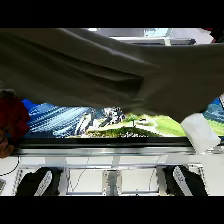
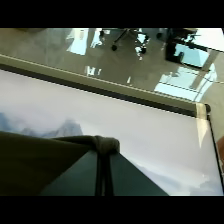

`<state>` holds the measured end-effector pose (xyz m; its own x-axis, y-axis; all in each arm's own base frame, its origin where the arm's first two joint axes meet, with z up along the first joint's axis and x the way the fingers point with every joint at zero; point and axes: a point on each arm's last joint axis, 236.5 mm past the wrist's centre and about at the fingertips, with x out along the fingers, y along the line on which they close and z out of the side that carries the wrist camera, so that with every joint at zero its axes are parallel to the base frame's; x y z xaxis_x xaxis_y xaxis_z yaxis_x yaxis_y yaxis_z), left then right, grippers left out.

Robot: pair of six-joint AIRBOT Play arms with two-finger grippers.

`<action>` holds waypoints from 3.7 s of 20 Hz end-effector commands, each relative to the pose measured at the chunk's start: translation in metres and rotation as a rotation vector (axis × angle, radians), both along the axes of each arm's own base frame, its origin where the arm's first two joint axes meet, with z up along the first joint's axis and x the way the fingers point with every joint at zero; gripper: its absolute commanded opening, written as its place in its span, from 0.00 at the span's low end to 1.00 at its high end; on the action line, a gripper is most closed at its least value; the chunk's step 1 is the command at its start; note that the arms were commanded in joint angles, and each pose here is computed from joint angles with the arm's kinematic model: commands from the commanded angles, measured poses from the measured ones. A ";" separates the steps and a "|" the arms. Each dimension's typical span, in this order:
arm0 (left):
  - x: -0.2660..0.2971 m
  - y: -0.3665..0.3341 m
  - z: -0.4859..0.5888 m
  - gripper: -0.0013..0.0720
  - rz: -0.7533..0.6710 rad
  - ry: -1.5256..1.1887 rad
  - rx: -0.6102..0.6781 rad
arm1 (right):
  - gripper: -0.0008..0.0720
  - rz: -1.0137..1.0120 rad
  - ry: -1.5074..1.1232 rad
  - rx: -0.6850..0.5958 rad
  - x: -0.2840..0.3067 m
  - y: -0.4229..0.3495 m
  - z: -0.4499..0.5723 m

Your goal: Fold the shirts.

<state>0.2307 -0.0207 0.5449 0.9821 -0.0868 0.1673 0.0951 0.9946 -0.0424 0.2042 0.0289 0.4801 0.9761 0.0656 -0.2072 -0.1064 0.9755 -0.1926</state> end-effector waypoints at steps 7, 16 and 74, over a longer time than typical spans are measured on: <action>0.137 0.003 -0.193 0.03 -0.090 0.687 -0.023 | 0.04 0.412 0.317 0.389 0.142 0.023 -0.096; 0.312 0.017 -0.485 0.03 -0.083 1.087 -0.297 | 0.04 0.265 0.821 0.592 0.340 0.041 -0.428; 0.001 0.056 -0.597 0.65 0.500 1.359 -0.907 | 0.05 0.188 1.216 1.038 0.105 0.062 -0.538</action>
<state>0.2548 0.0210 -0.0299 0.4364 -0.1709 -0.8834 -0.6233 0.6506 -0.4338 0.3051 0.0892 -0.0741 0.2054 0.7582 -0.6188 0.2244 0.5789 0.7839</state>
